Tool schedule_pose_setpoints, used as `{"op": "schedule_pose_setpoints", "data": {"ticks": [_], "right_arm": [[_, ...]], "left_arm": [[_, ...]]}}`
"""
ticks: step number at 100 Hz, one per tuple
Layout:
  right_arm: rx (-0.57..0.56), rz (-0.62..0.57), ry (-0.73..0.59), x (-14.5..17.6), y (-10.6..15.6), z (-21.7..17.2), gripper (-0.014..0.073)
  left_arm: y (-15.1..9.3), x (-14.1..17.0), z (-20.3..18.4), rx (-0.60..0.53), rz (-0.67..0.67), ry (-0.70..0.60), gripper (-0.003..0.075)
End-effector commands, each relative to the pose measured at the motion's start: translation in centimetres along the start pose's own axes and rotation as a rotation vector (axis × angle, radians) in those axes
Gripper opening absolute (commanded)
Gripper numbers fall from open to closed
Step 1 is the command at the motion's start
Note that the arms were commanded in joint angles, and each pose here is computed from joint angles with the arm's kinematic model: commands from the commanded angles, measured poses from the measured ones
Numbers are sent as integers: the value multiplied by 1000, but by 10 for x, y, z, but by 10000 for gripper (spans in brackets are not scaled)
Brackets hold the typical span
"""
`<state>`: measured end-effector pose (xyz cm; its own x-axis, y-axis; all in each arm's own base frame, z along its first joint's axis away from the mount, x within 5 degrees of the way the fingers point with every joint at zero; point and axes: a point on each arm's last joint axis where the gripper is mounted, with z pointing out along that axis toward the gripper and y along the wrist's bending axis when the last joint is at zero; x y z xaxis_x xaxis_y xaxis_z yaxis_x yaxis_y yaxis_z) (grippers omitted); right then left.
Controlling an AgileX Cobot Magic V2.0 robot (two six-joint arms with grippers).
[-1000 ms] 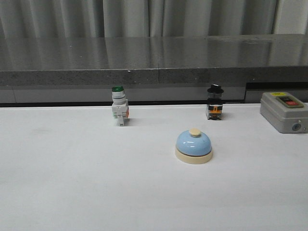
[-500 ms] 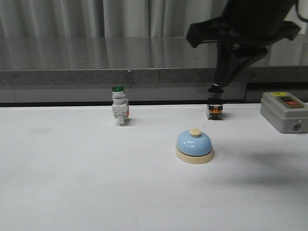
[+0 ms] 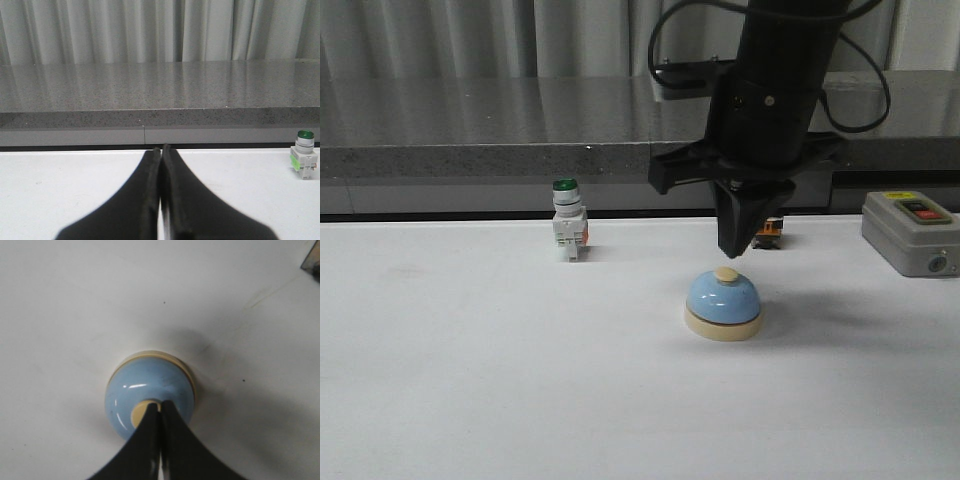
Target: Place and press bell with both arms
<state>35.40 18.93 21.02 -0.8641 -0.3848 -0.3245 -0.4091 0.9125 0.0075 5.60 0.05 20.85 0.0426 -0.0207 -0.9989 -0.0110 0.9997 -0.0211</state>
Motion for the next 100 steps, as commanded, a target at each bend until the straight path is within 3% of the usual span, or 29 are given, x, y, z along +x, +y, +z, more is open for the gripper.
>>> {"op": "schedule_pose_setpoints", "data": {"ticks": [1,20,52,79,100], "right_arm": [[-10,-9,-68,-10,1,-17,-60],[-9,-9,-47,-9,1,-7,-60],[-9,10,-147,-7,-7,-66,-60],[36,119,-162,8,-50,-101,-60],[90,257,-177,40,-95,-121,-60]], "left_arm": [[0,6,-1,1,-18,-58,-20],[0,6,-1,1,-18,-58,-20],[0,6,-1,1,-18,-58,-20],[0,6,-1,1,-18,-58,-20],[0,6,-1,1,-18,-58,-20]]}}
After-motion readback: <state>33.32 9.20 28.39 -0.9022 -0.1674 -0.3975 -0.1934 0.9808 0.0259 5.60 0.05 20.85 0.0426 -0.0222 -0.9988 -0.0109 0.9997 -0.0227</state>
